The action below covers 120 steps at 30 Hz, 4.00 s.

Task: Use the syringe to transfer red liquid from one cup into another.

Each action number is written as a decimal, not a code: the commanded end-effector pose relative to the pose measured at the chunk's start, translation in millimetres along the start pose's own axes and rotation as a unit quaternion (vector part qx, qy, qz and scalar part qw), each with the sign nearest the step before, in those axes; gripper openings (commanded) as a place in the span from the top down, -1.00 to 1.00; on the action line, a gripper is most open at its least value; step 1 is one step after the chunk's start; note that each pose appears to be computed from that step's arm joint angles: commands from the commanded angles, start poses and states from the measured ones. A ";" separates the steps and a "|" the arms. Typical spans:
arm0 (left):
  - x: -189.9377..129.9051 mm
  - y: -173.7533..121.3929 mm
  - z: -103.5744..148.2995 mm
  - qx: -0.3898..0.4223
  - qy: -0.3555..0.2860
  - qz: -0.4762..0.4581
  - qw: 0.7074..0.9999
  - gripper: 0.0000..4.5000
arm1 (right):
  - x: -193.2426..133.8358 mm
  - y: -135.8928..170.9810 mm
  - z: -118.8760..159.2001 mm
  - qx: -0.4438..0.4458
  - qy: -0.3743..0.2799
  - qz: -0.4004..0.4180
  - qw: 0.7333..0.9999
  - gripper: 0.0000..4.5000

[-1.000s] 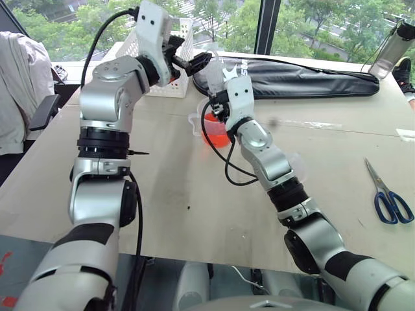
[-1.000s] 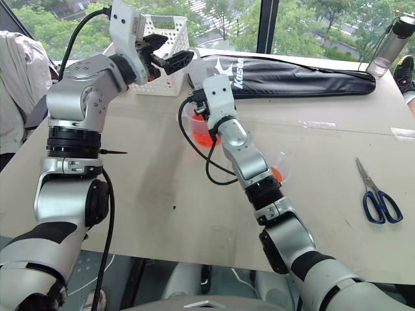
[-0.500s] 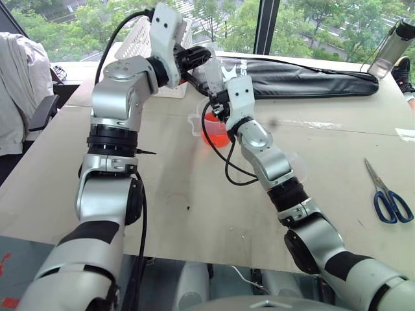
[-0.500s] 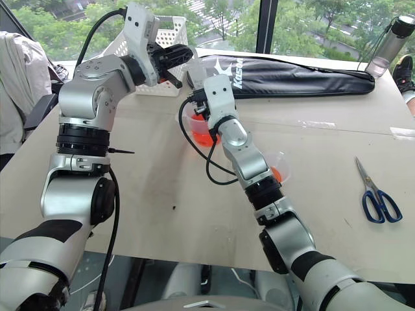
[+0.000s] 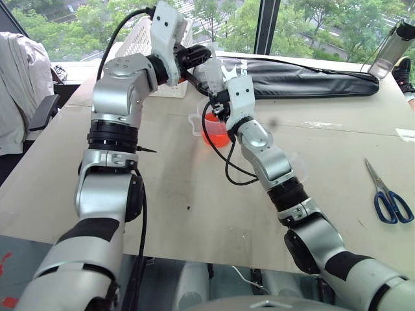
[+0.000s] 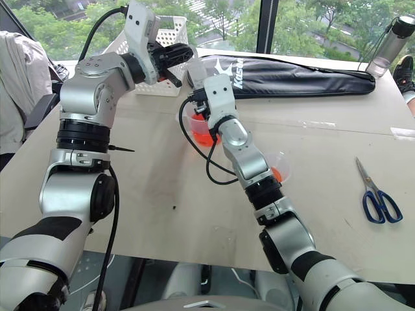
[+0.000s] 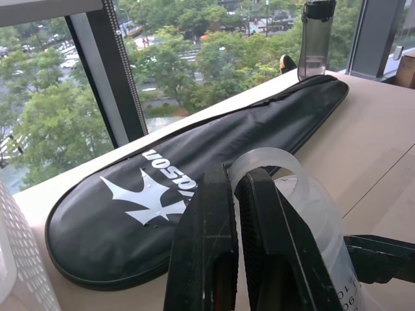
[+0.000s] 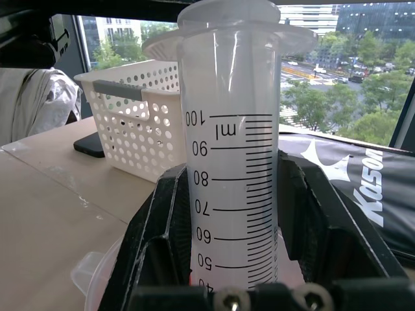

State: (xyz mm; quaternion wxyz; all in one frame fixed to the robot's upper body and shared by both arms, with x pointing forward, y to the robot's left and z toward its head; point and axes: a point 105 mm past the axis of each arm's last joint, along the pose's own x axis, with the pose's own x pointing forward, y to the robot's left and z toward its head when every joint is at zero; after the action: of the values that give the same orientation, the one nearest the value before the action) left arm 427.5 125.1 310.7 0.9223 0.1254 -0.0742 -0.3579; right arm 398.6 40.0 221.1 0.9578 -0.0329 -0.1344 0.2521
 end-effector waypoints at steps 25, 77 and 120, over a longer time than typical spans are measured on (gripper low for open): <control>-7.7 20.3 54.8 0.056 -0.077 0.036 0.995 1.00 | -1.4 34.9 -0.5 0.012 0.008 0.057 0.998 0.36; -54.8 -18.6 -1.6 -0.131 -0.017 -0.045 0.990 -0.69 | -0.5 23.0 50.5 0.046 -0.112 0.034 0.992 0.36; -47.4 -26.5 40.3 -0.157 -0.163 -0.103 0.969 -0.69 | -118.6 -45.0 147.8 0.112 -0.176 0.182 0.961 0.36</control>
State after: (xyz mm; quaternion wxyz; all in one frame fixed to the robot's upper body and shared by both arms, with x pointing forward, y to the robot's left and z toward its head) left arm 372.7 135.4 323.6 0.8731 -0.0868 -0.1242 -0.4635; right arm 298.8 -54.3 327.5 0.8687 0.0987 -0.2340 0.4254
